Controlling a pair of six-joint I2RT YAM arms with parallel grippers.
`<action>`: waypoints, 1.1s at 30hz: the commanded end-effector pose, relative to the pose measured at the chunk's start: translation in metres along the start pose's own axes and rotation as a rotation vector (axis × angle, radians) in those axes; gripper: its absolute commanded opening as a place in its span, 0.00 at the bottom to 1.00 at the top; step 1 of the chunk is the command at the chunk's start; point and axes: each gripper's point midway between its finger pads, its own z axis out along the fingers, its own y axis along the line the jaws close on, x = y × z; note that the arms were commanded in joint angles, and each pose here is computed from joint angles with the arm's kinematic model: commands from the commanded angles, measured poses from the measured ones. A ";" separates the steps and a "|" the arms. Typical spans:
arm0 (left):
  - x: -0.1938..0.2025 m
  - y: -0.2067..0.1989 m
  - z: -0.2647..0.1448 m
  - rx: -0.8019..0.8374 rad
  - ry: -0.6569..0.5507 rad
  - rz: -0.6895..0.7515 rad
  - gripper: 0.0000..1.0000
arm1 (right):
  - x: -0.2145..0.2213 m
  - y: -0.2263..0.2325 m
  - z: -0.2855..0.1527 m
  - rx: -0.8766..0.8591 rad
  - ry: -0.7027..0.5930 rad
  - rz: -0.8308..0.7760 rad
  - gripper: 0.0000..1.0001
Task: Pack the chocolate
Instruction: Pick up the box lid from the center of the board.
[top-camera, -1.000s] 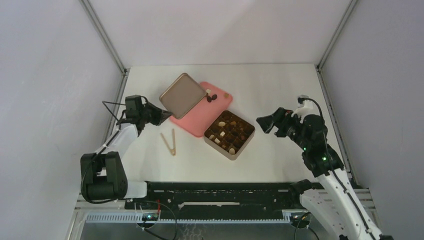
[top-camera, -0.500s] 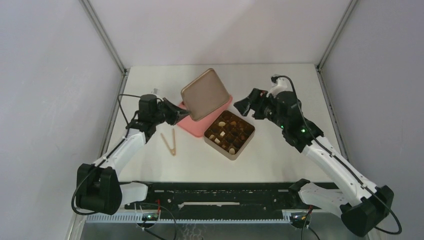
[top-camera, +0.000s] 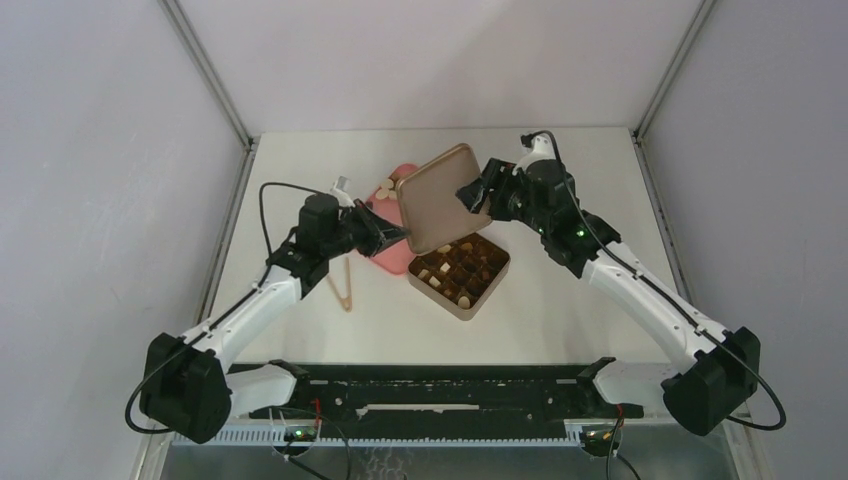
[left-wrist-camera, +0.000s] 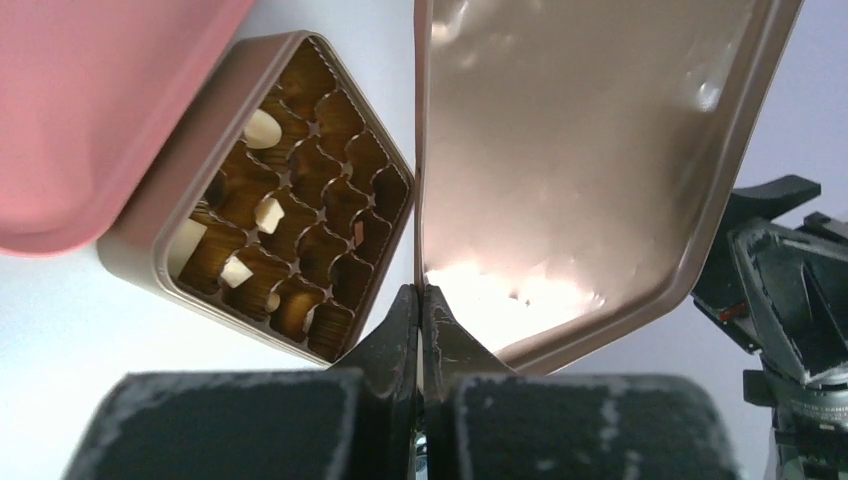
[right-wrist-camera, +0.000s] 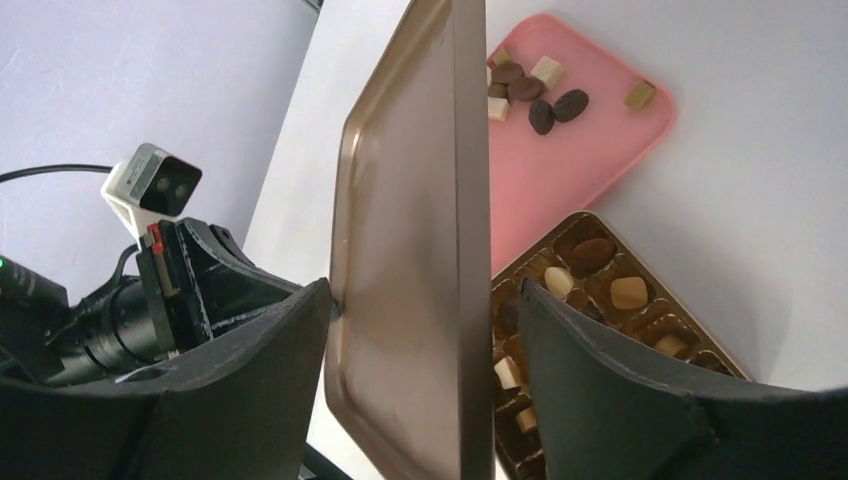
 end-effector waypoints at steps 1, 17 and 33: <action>-0.006 -0.041 -0.011 0.126 -0.059 0.060 0.00 | -0.018 0.019 -0.003 -0.060 -0.027 0.001 0.71; 0.002 -0.027 -0.029 0.105 -0.121 0.189 0.41 | 0.000 0.045 -0.041 -0.178 0.019 -0.276 0.00; -0.006 0.001 -0.088 0.051 -0.173 0.107 1.00 | 0.026 0.039 -0.062 -0.019 -0.094 -1.004 0.00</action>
